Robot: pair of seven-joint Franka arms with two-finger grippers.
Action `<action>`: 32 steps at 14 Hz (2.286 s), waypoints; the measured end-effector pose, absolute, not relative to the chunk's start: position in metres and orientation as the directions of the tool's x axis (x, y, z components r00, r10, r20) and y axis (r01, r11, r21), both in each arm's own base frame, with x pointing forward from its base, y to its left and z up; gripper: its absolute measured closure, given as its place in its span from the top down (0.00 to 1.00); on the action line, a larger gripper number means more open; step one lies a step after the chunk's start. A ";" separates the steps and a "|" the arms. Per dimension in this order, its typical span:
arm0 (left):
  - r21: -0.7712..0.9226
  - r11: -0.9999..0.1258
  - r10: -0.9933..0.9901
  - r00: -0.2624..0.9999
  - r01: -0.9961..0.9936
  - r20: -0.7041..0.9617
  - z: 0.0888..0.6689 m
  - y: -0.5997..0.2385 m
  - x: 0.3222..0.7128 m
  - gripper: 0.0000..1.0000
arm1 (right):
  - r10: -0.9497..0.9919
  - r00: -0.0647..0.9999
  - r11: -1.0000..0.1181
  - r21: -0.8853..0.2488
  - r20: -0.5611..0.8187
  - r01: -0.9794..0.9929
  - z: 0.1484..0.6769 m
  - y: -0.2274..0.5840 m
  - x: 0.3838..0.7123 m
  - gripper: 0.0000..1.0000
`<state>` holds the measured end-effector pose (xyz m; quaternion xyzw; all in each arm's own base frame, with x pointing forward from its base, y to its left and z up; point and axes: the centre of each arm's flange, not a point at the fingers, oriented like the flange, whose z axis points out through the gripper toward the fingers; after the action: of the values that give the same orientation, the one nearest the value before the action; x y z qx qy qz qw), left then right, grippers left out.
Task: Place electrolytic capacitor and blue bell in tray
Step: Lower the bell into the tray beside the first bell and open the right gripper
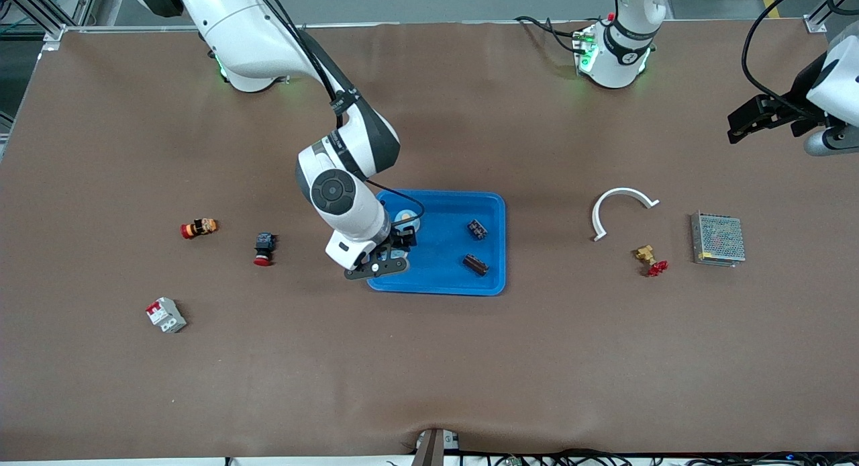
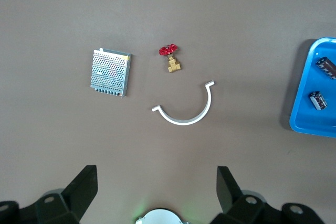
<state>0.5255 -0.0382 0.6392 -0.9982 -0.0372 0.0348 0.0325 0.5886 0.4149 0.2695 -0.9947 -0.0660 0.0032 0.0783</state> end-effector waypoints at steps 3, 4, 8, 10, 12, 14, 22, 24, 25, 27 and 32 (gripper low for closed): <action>-0.067 -0.995 0.077 0.995 0.072 -0.067 0.639 -0.038 0.525 1.00 | 0.138 0.990 -0.979 -0.149 0.005 0.137 0.257 0.423 0.584 0.69; -0.067 -0.995 0.077 0.995 0.072 -0.067 0.639 -0.038 0.525 1.00 | 0.135 0.991 -0.979 -0.151 0.012 0.135 0.255 0.424 0.584 0.69; -0.068 -0.995 0.077 0.995 0.073 -0.067 0.639 -0.038 0.526 1.00 | 0.130 0.991 -0.979 -0.153 0.027 0.133 0.238 0.431 0.580 0.69; -0.067 -0.995 0.077 0.995 0.073 -0.067 0.639 -0.038 0.526 1.00 | 0.133 0.991 -0.979 -0.152 0.032 0.136 0.232 0.434 0.579 0.69; -0.067 -0.995 0.077 0.995 0.072 -0.067 0.639 -0.038 0.526 1.00 | 0.134 0.990 -0.979 -0.151 0.033 0.137 0.227 0.436 0.577 0.69; -0.068 -0.995 0.077 0.995 0.072 -0.068 0.639 -0.038 0.525 1.00 | 0.136 0.990 -0.980 -0.144 0.035 0.139 0.219 0.437 0.576 0.69; -0.068 -0.995 0.077 0.995 0.072 -0.071 0.638 -0.038 0.525 1.00 | 0.138 0.989 -0.982 -0.123 0.053 0.144 0.202 0.438 0.575 0.69; -0.068 -0.995 0.077 0.994 0.072 -0.072 0.637 -0.038 0.525 1.00 | 0.139 0.989 -0.982 -0.122 0.053 0.144 0.201 0.437 0.575 0.69; -0.068 -0.995 0.077 0.994 0.072 -0.072 0.637 -0.038 0.525 1.00 | 0.139 0.989 -0.982 -0.122 0.053 0.144 0.201 0.438 0.575 0.69; -0.068 -0.995 0.077 0.994 0.072 -0.072 0.637 -0.038 0.525 1.00 | 0.139 0.989 -0.982 -0.124 0.058 0.145 0.201 0.438 0.575 0.69; -0.068 -0.995 0.077 0.994 0.072 -0.072 0.637 -0.038 0.525 1.00 | 0.140 0.988 -0.981 -0.126 0.069 0.148 0.192 0.439 0.573 0.71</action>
<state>0.5254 -0.0379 0.6371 -0.9981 -0.0371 0.0371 0.0328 0.5725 0.4394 0.1923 -0.9948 -0.0725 -0.0298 0.0655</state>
